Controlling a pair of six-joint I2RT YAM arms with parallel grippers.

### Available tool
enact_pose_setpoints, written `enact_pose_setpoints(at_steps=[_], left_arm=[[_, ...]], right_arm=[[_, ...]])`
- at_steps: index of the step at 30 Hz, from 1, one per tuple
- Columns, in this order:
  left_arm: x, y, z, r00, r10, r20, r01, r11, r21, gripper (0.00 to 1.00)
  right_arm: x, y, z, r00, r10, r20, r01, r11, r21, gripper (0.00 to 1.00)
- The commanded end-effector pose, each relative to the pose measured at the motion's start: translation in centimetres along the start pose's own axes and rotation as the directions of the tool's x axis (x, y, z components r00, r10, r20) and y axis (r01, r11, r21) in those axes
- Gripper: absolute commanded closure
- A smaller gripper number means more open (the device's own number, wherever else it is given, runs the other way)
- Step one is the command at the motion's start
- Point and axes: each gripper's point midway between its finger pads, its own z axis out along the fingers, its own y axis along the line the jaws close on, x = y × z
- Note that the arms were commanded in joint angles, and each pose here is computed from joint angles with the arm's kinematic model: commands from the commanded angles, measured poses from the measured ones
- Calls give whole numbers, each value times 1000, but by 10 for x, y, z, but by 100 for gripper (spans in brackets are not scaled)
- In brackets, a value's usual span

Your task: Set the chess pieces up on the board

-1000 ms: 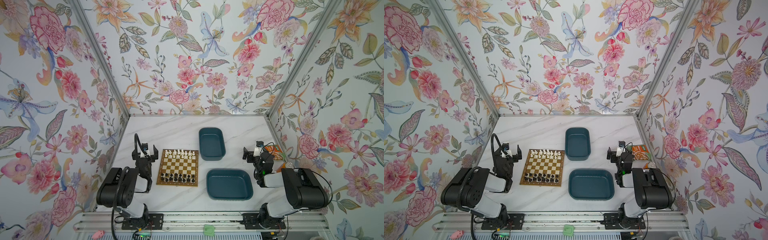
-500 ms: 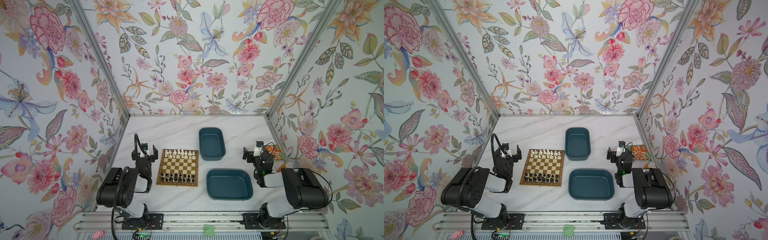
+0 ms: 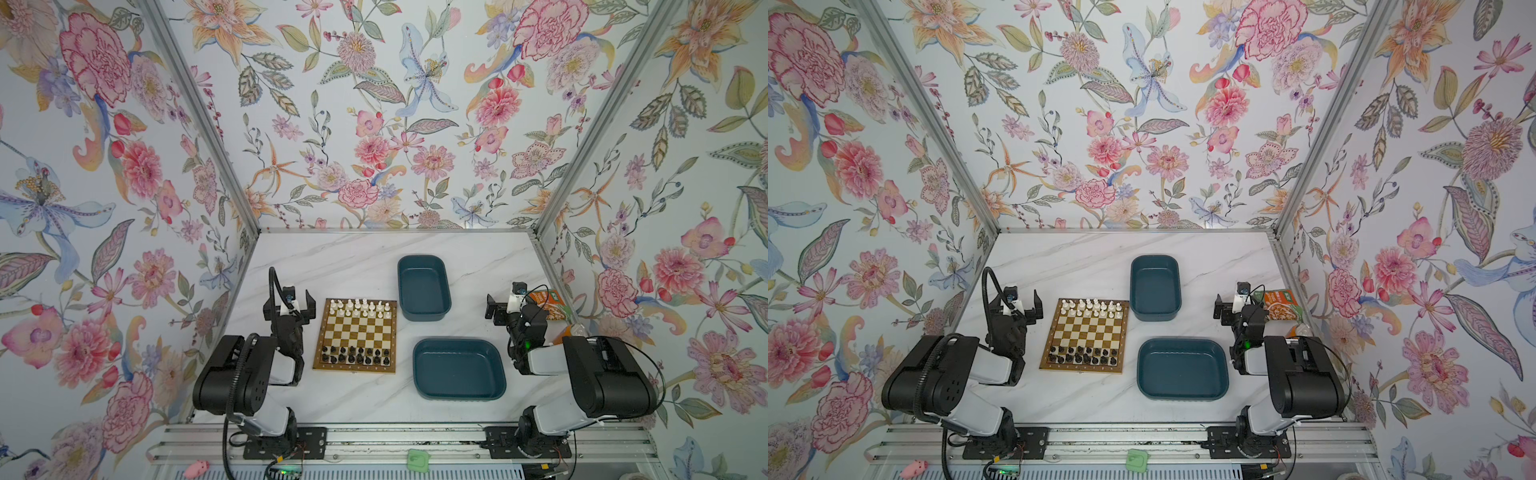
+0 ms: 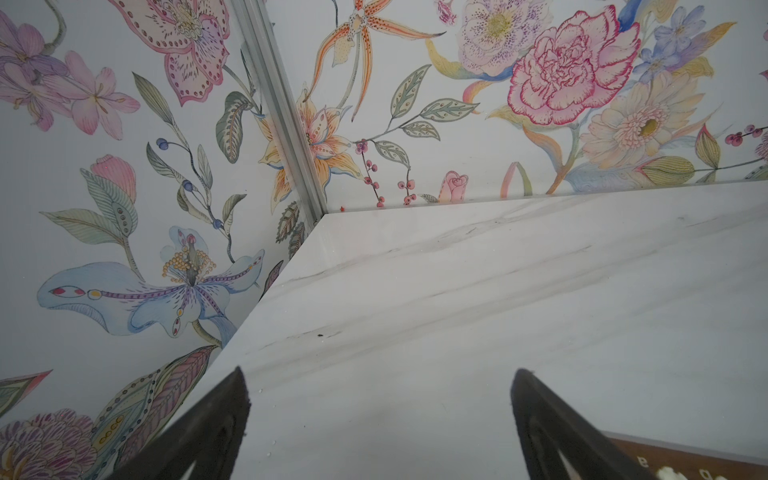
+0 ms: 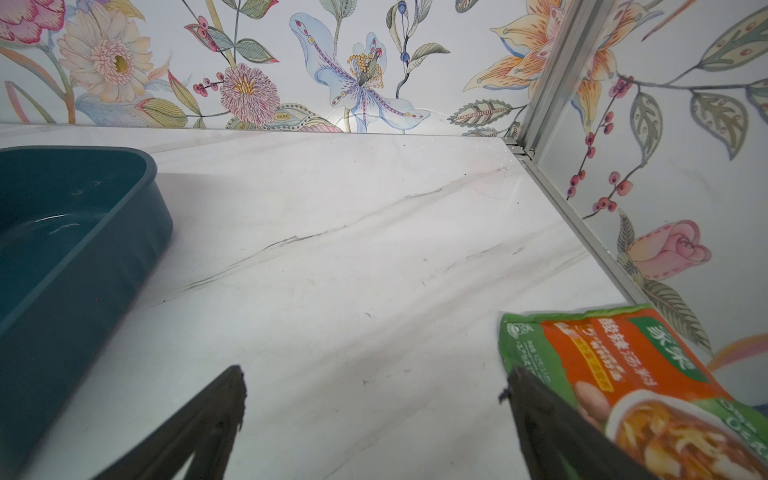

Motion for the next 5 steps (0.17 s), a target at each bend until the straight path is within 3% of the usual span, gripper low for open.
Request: enact_pose_setpoints(at_steps=[1, 5], left_arm=[[-7, -1, 2, 1000, 11, 21, -11, 1000, -6, 1], [-8, -1, 2, 1000, 10, 23, -10, 1000, -7, 1]], right_arm=[[-9, 1, 3, 1000, 11, 27, -11, 1000, -5, 1], [-9, 1, 3, 1000, 10, 28, -10, 1000, -3, 1]])
